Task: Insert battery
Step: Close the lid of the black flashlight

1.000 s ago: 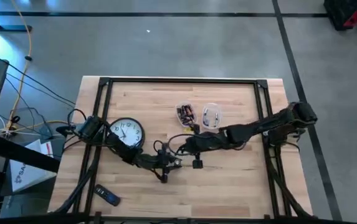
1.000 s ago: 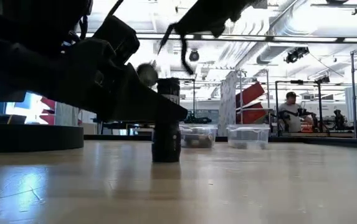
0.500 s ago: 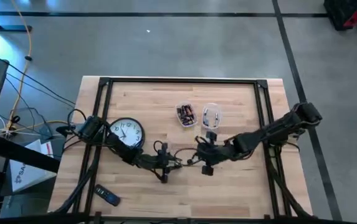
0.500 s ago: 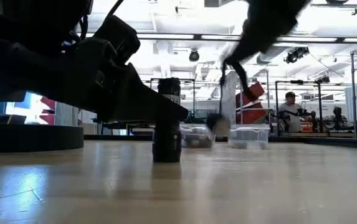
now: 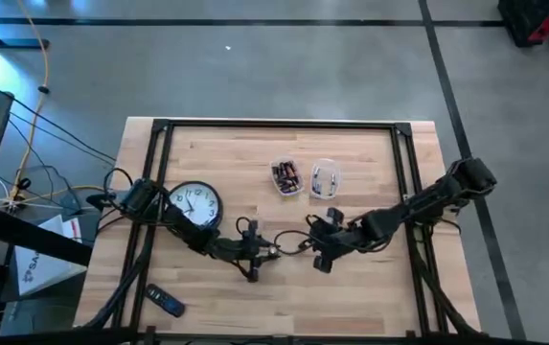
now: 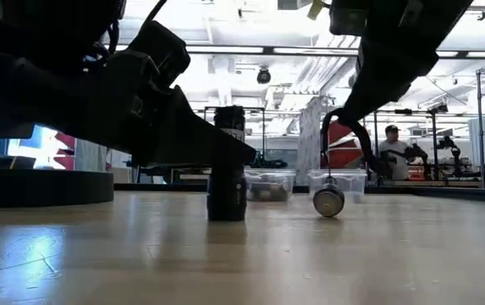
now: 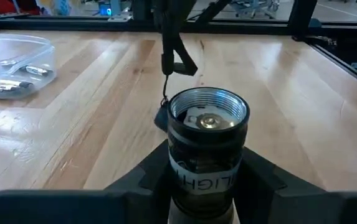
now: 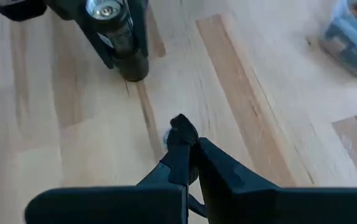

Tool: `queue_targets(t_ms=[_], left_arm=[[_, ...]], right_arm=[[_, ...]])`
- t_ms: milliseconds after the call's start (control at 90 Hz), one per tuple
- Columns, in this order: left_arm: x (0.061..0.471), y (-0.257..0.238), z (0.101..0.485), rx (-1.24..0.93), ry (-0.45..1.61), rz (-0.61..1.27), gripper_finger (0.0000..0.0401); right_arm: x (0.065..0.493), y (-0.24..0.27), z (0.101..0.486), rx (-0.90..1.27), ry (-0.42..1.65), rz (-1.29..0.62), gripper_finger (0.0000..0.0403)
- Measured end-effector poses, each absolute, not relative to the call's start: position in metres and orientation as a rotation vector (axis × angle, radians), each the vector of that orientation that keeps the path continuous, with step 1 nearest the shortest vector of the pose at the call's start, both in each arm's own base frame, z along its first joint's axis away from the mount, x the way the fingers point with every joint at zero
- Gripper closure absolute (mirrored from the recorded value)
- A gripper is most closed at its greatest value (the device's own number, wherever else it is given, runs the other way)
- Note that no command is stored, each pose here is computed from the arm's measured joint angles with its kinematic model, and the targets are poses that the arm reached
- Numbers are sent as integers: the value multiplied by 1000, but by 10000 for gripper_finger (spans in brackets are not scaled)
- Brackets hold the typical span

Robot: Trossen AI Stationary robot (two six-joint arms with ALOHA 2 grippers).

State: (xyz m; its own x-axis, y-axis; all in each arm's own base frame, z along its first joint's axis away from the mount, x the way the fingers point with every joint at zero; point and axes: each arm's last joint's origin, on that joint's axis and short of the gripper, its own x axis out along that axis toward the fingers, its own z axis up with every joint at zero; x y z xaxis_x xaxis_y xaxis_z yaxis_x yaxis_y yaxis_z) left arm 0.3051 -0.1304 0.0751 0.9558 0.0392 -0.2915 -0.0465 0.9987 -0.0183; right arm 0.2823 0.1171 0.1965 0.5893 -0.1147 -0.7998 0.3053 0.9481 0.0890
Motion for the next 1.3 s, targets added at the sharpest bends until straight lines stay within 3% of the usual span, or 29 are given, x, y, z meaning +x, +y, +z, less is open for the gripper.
queue_targets(t_ms=[200, 422, 622, 789, 1056, 1300], left_arm=[[305, -130, 75, -24, 296, 43, 297], [305, -130, 75, -17, 296, 42, 297], [305, -130, 75, 2, 296, 53, 297], [305, -129, 75, 10, 297, 56, 297], [305, -129, 75, 13, 297, 57, 297], [305, -129, 75, 19, 297, 55, 297]], right_arm=[[275, 106, 190, 374, 1025, -365, 387], [275, 96, 189, 503, 1073, -421, 314], [283, 91, 192, 763, 999, -504, 261], [293, 93, 193, 950, 900, -532, 261], [298, 98, 175, 1091, 954, -607, 283], [306, 91, 165, 1061, 964, -592, 242]])
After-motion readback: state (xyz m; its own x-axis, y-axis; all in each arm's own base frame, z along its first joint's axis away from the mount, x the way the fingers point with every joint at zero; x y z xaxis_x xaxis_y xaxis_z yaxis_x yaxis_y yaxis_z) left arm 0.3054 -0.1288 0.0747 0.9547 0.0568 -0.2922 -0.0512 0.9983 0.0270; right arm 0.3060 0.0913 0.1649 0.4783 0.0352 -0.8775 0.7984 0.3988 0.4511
